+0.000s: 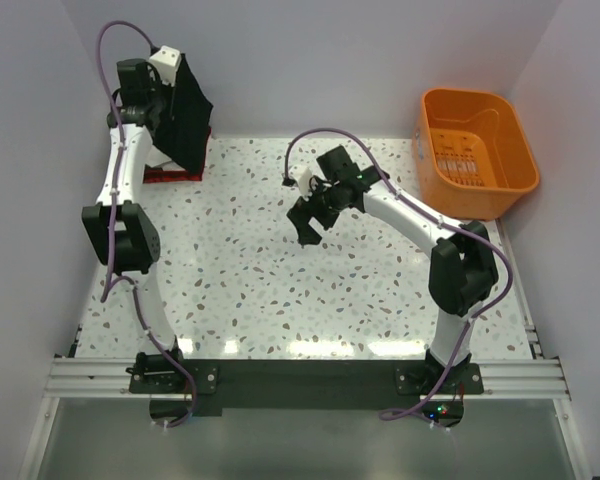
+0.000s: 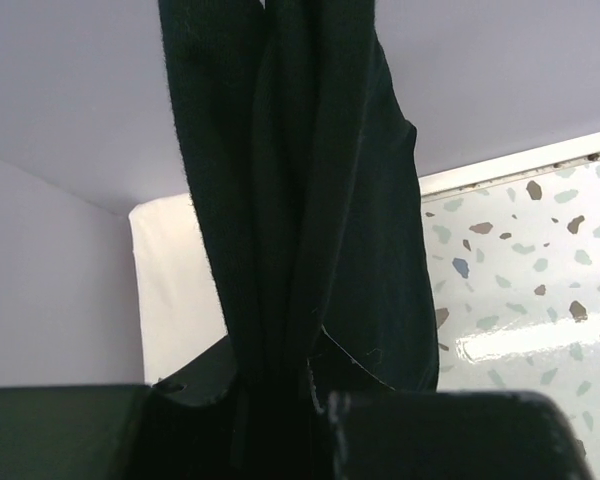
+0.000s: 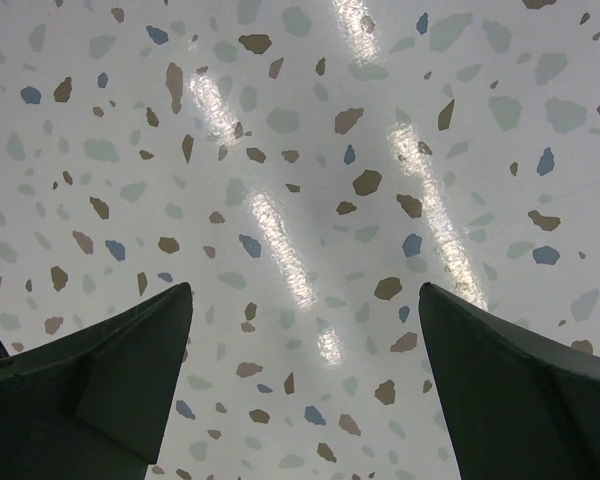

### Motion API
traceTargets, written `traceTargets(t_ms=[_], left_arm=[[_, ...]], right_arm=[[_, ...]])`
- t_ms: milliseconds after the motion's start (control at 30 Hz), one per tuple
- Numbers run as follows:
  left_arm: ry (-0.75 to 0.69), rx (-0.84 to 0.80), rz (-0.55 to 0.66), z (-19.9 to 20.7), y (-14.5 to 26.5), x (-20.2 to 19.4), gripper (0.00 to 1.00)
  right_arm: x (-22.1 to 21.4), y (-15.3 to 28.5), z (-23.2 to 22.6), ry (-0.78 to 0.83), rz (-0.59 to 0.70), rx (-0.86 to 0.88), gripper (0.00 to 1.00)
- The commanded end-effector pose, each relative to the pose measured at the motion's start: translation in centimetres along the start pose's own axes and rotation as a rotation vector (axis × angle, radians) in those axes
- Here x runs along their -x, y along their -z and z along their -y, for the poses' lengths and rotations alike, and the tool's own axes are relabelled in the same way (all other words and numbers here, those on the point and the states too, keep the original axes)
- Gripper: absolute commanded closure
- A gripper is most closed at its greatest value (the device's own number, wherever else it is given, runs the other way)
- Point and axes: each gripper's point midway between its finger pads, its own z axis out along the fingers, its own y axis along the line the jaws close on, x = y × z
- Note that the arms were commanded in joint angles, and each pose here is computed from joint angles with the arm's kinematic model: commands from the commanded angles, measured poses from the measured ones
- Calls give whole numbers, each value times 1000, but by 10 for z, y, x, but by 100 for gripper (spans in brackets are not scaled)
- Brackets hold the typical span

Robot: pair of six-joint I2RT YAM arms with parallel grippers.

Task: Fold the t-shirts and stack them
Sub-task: Neatly place the folded tshirt to the corner

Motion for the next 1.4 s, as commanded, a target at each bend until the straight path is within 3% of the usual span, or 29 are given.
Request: traceTargets(t_ms=[0,367,900,933,967,1067,1167,1367], left_arm=[[-14,99,136,-39,7,39,100],[-46,131,101,-62,-21,6,100],[-164,305,70,-111,-44,-26,100],[-175,313,49,-112,-47,-34,97],[-180,330,51,-115,-48,-35,75],[-181,400,28,-126,-47,-45,30],[-173,444,35,-138,-37,-36,16],[-160,467,74,-149,-4,-5,10]], right_arm=[[13,5,6,24,16,-20,1],[14,-1,10,16,-3,-16,1],[21,-9,19,11,-25,-19,1],[20,-10,19,11,-28,-17,1],[21,-10,19,13,-29,-19,1],[21,-10,21,13,-31,-28,1],[22,-7,23,15,-30,-42,1],[28,6,35,-3,-7,-82,1]])
